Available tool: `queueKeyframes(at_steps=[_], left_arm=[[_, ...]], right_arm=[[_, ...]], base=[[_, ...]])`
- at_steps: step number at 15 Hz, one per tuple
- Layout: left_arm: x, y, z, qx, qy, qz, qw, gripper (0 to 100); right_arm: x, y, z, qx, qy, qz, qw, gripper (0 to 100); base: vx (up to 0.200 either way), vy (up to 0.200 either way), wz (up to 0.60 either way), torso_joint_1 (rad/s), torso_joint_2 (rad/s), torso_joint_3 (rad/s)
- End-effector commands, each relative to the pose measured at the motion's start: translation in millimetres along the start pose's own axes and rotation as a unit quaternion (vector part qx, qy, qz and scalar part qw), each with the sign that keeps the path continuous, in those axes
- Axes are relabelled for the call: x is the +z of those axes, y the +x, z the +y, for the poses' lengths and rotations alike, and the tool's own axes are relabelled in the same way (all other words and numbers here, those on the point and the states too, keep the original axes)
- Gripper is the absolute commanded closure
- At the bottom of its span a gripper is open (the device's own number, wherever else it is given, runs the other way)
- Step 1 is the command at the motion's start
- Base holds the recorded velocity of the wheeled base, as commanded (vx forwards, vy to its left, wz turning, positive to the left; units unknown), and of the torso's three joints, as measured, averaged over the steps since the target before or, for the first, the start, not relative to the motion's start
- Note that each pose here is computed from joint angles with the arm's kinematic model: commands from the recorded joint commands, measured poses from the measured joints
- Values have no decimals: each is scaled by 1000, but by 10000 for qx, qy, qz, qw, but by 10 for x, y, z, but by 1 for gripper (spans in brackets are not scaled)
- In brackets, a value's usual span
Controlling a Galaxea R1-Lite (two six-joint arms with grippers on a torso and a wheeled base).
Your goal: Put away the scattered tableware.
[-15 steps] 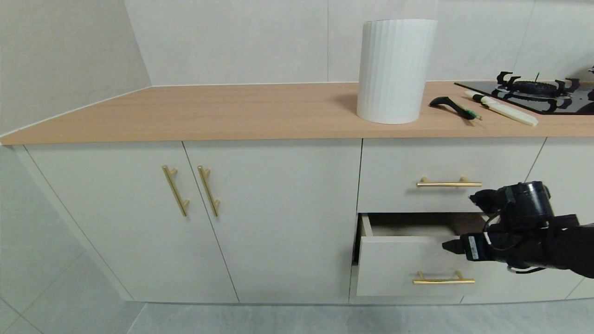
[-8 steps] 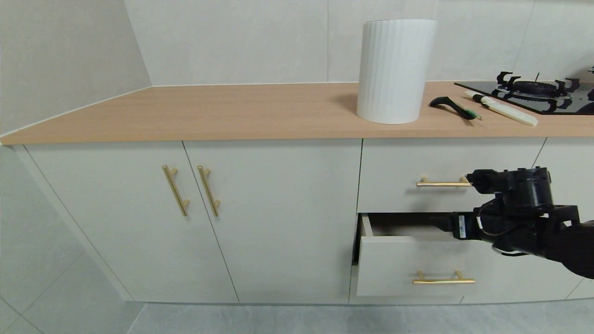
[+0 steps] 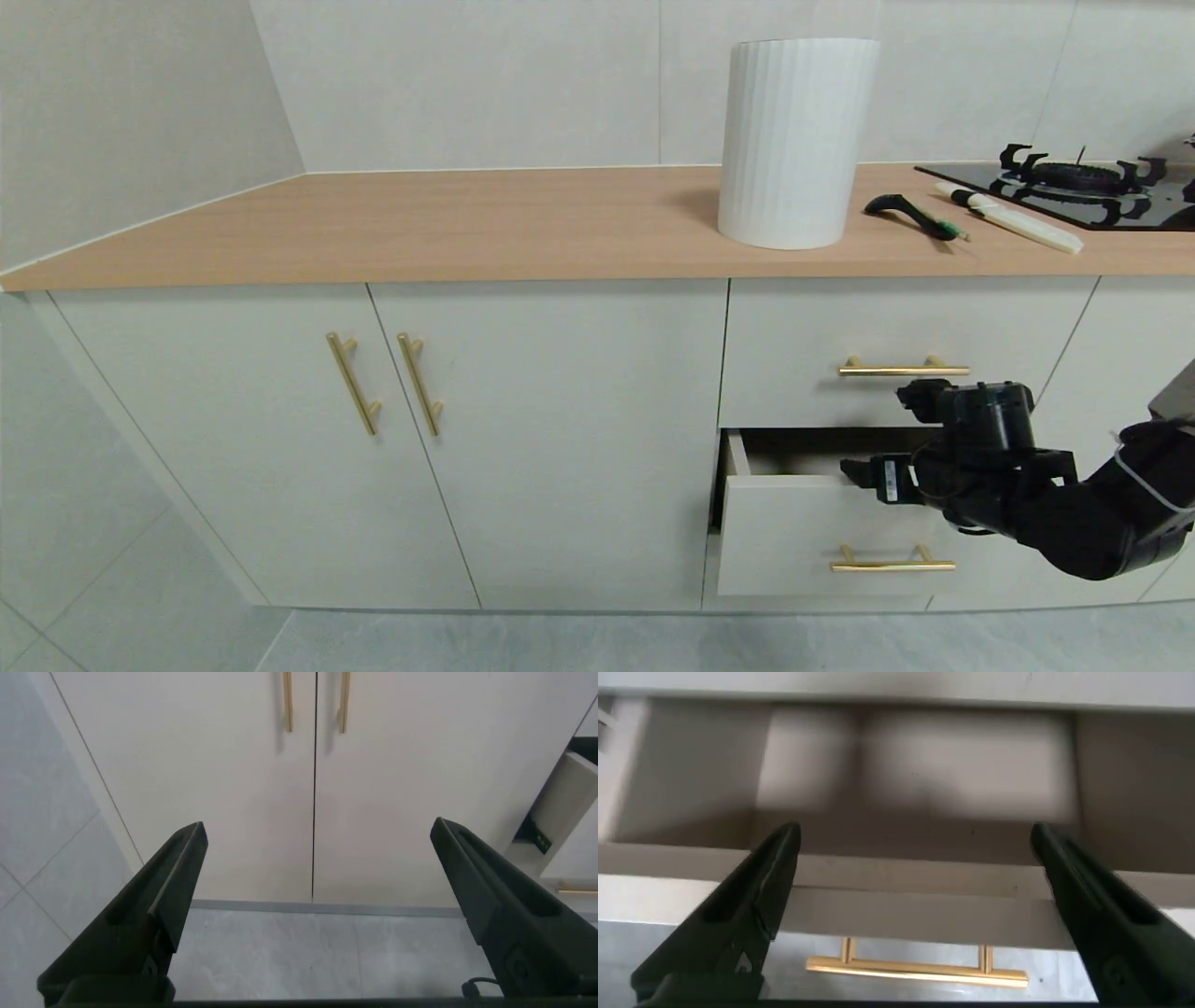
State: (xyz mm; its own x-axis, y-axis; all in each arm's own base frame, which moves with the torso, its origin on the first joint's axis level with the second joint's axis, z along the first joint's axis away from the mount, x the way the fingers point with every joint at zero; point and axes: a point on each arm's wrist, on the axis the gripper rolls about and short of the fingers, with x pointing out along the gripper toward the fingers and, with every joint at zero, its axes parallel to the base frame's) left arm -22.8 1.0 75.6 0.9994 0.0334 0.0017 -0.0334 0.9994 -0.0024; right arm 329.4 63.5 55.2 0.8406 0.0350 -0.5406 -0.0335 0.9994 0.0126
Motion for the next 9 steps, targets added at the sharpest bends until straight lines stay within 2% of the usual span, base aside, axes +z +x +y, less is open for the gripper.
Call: queueKeyframes(at_steps=[1,4,9], left_arm=[[0,0,0,2,-4,1,10000,0],[0,0,0,2,-4,1,10000,0],[0,0,0,2,-4,1,10000,0]], right_arm=[[-61,29,-1,-10,-24,136,9999,0],[-41,-46,-9,-3,-39,137,9999,0],[-20,-263,-34,8,-225,649,9976,0]], base=[[0,0,0,0,0,0],[0,0,0,0,0,0],[0,0,0,0,0,0]])
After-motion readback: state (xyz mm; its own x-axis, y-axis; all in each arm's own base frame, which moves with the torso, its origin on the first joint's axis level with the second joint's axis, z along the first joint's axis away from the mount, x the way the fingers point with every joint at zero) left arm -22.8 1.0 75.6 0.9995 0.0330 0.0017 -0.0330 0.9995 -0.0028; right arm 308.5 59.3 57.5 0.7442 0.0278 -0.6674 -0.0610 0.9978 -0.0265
